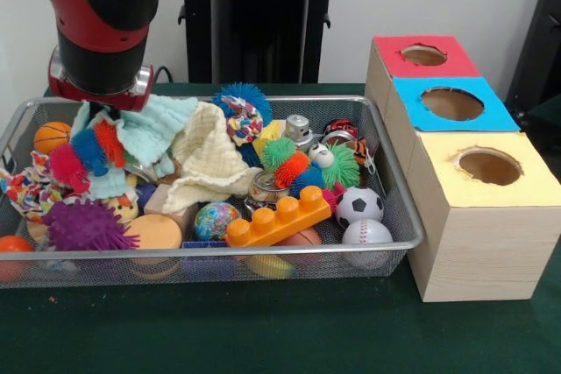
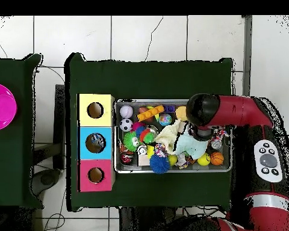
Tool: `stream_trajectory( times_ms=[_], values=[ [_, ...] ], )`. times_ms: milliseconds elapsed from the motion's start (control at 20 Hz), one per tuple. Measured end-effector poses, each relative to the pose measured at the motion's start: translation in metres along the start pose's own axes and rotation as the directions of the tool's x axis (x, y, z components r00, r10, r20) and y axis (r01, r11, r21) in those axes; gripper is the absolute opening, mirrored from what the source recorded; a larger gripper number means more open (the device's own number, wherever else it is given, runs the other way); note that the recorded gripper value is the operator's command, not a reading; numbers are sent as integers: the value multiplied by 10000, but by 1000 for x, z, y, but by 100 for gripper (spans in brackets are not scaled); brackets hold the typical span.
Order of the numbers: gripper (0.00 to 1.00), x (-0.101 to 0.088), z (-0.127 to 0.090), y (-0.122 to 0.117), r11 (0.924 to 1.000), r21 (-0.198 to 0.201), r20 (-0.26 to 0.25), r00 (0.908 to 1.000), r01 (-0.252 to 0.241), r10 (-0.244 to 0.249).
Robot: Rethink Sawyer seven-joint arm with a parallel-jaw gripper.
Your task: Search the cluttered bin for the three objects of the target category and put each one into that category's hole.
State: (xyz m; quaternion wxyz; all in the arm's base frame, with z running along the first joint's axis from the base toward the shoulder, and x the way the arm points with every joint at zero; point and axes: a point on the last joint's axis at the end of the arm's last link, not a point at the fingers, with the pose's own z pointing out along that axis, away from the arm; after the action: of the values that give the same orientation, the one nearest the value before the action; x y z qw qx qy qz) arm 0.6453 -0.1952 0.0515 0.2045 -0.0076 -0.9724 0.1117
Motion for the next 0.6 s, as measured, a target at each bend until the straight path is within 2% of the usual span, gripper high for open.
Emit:
stream_trajectory(
  times_ms=[600],
  values=[
    [0, -3, -3, -2, 10000, -20, 84, 9999, -57, 57]
  ],
)
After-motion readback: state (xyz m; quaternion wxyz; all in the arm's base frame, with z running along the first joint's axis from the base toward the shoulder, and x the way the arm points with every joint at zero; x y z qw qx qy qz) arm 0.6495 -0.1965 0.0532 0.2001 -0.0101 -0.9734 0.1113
